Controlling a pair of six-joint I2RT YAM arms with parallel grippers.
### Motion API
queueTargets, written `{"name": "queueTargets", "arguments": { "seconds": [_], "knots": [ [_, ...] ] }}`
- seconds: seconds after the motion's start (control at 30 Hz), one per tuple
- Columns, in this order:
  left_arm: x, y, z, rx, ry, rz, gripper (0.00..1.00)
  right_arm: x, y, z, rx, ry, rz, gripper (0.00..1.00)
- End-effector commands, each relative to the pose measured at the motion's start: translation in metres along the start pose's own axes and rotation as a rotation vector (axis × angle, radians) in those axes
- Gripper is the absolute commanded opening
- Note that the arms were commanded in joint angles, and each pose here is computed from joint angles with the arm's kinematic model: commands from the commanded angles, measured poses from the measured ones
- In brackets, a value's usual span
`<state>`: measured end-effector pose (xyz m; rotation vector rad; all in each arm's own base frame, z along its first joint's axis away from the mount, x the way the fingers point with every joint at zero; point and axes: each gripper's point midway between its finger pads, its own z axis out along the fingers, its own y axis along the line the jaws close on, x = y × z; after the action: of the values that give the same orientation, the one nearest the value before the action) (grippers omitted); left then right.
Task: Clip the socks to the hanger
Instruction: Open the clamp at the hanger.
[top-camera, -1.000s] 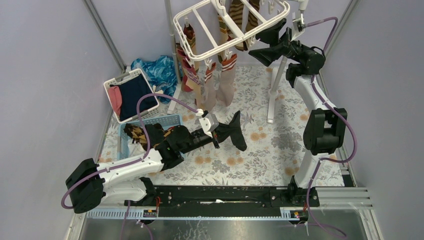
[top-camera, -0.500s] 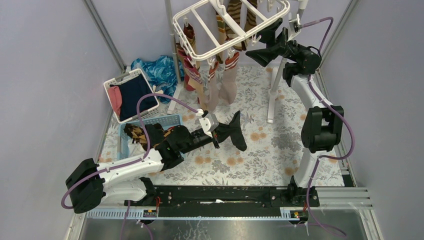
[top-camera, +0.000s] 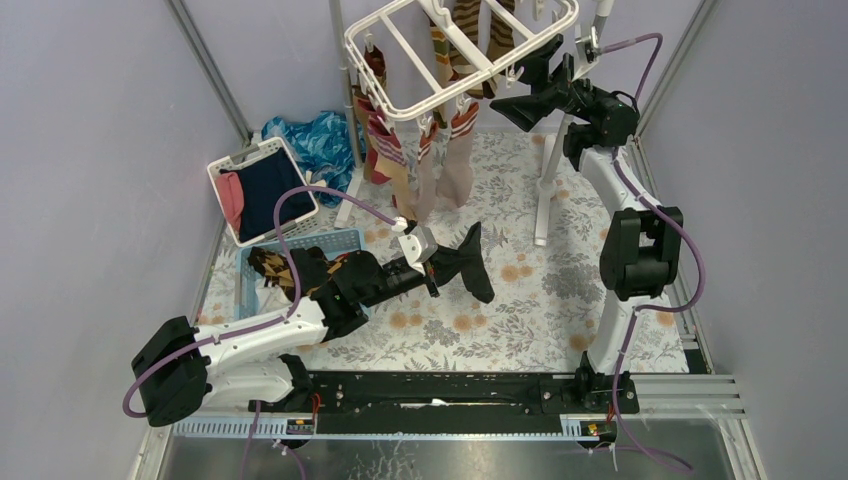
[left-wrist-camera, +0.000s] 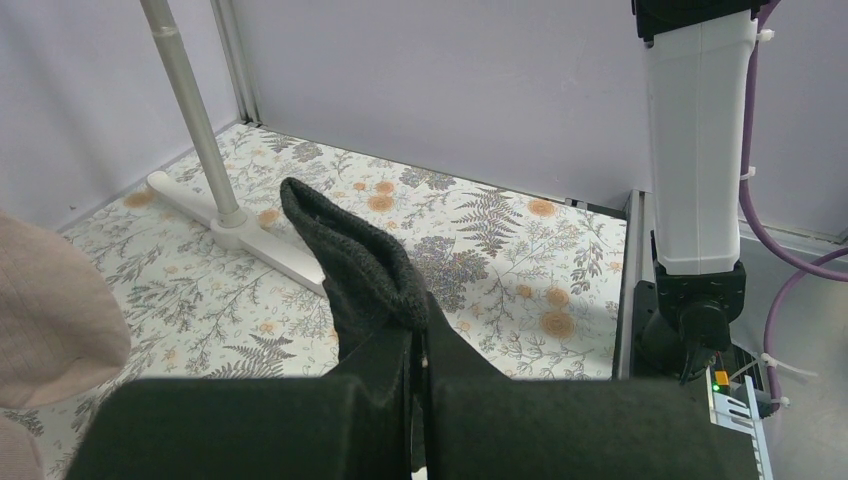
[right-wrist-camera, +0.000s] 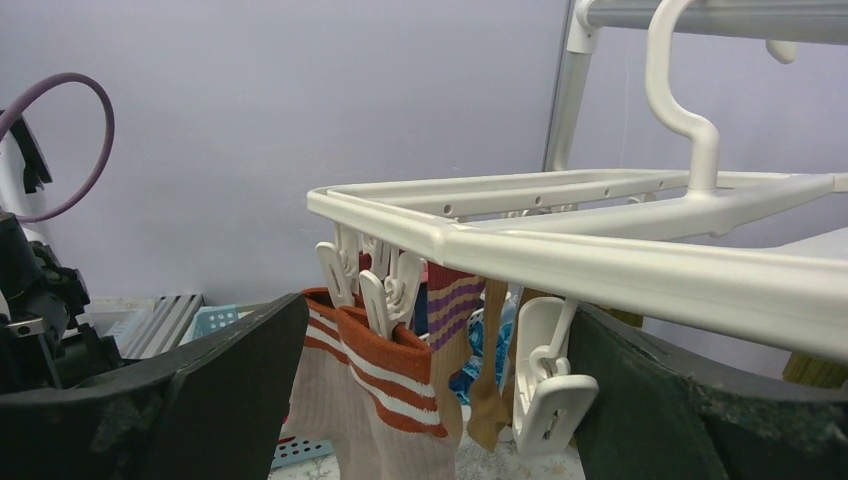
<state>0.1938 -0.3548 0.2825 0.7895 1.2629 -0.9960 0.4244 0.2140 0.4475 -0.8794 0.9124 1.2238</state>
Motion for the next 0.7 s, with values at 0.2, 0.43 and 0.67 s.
{"name": "queueTargets", "arguments": {
  "seconds": [0.2, 0.43, 0.67],
  "knots": [
    [-0.009, -0.001, 0.002, 0.006, -0.035, -0.005, 0.00, -0.027, 0.010, 0.003, -0.019, -0.044, -0.067, 0.96],
    [-0.009, -0.003, 0.003, 0.014, -0.036, -0.008, 0.00, -0.036, 0.015, -0.007, -0.018, -0.048, -0.086, 0.95],
    [-0.009, -0.004, 0.002, 0.014, -0.035, -0.008, 0.00, -0.036, 0.018, -0.013, -0.014, -0.046, -0.095, 0.94]
  ]
}}
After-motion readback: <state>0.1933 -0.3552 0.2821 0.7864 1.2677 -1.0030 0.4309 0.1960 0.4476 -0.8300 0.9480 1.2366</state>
